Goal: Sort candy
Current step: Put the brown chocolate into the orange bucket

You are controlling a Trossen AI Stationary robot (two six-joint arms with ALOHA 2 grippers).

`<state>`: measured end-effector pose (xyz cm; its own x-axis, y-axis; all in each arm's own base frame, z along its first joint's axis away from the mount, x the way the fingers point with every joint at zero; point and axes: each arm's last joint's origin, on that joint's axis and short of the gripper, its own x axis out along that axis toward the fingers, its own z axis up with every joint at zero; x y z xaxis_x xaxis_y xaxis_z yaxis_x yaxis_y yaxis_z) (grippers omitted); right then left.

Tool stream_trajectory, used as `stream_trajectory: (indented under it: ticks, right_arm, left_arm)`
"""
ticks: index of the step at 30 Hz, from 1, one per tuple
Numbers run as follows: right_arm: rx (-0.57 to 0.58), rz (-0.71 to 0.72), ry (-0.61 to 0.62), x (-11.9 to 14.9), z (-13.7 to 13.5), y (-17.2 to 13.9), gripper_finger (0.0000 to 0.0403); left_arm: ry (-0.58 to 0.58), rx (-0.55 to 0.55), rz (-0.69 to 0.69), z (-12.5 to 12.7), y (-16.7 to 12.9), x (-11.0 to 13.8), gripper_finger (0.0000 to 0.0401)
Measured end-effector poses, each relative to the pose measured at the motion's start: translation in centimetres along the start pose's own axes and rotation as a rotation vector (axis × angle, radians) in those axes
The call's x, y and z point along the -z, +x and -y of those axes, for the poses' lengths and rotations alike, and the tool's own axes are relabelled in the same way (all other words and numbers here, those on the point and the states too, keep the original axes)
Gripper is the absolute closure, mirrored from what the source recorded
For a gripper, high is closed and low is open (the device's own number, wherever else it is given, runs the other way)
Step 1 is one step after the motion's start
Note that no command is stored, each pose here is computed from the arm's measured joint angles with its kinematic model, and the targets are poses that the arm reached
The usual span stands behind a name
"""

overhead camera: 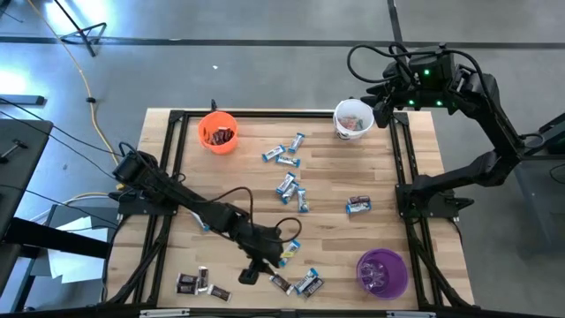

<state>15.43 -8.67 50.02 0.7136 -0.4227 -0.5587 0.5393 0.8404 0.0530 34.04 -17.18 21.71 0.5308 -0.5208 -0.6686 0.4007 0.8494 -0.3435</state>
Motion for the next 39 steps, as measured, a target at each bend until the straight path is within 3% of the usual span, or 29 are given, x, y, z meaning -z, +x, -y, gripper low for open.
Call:
stream_trajectory:
  ticks: [4,10,18,39]
  right_arm:
    - [0.0,0.001,0.0,0.0,0.0,0.0,0.0253]
    - [0.0,0.001,0.0,0.0,0.0,0.0,0.0253]
    - [0.0,0.0,0.0,0.0,0.0,0.0,0.0253]
    - [0.0,0.0,0.0,0.0,0.0,0.0,0.0253]
  left_arm:
    - [0.023,-0.011,0.047,-0.3,0.4,-0.4,0.0299]
    - [-0.032,-0.023,-0.035,-1.6,3.3,1.1,0.0299]
    - [-0.05,-0.007,-0.078,-2.3,6.3,1.2,0.0299]
    - [-0.09,-0.022,-0.161,-2.6,8.6,2.8,0.0299]
